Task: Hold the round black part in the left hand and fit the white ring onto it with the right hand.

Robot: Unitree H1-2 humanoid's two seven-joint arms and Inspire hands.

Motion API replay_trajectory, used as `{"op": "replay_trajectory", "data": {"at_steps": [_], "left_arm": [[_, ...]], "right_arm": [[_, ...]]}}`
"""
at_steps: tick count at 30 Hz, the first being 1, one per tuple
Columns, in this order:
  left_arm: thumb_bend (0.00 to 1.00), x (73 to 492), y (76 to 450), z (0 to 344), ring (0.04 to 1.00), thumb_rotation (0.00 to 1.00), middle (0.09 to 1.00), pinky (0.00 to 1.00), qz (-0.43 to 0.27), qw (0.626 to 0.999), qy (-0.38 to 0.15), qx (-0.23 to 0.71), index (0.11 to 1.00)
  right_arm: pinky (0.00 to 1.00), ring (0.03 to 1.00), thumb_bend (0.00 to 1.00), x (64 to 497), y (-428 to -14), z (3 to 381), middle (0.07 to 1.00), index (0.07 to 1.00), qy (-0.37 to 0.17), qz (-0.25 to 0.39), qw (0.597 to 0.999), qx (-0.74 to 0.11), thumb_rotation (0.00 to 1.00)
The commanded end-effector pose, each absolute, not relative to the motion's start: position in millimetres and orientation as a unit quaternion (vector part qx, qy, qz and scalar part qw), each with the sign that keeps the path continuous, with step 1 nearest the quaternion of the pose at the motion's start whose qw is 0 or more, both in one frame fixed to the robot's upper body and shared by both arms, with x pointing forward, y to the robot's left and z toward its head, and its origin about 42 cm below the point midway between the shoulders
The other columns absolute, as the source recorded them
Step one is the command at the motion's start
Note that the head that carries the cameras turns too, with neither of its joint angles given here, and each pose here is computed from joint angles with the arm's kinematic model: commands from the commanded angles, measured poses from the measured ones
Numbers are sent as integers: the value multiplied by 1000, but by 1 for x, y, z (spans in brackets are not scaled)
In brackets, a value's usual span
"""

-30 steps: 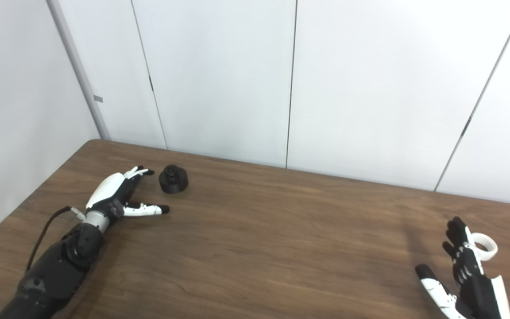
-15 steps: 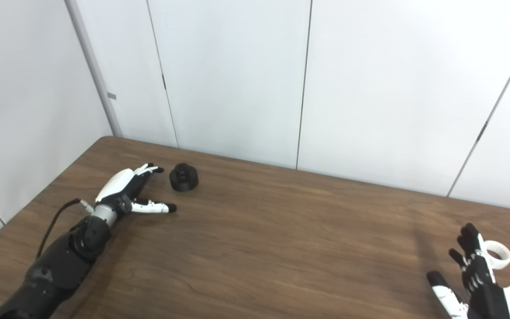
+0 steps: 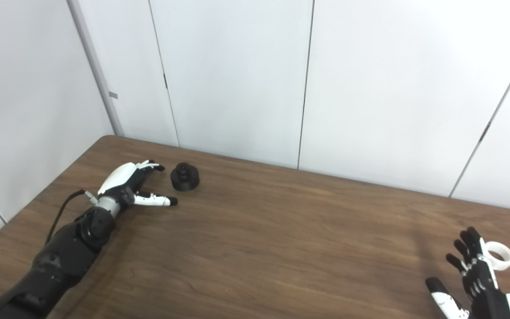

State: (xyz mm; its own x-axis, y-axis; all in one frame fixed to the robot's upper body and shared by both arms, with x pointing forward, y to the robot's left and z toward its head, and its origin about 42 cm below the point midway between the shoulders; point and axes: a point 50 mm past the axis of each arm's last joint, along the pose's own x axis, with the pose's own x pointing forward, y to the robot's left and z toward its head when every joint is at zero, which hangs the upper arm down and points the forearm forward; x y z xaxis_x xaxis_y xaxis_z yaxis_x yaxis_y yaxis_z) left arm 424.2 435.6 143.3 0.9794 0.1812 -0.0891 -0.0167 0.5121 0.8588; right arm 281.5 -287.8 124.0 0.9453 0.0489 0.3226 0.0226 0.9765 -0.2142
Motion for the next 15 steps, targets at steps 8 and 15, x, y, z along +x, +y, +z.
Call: {"op": "replay_trajectory", "data": {"at_steps": [8, 15], "left_arm": [[1000, 437, 437, 155, 999, 489, 967, 1000, 53, 855, 78, 510, 826], [1000, 444, 433, 153, 995, 495, 957, 1000, 38, 853, 78, 514, 811]], "right_arm": [[870, 950, 412, 248, -286, 90, 977, 984, -107, 1, 990, -90, 462], [860, 945, 414, 244, -282, 94, 976, 983, -102, -1, 991, -85, 433]]}}
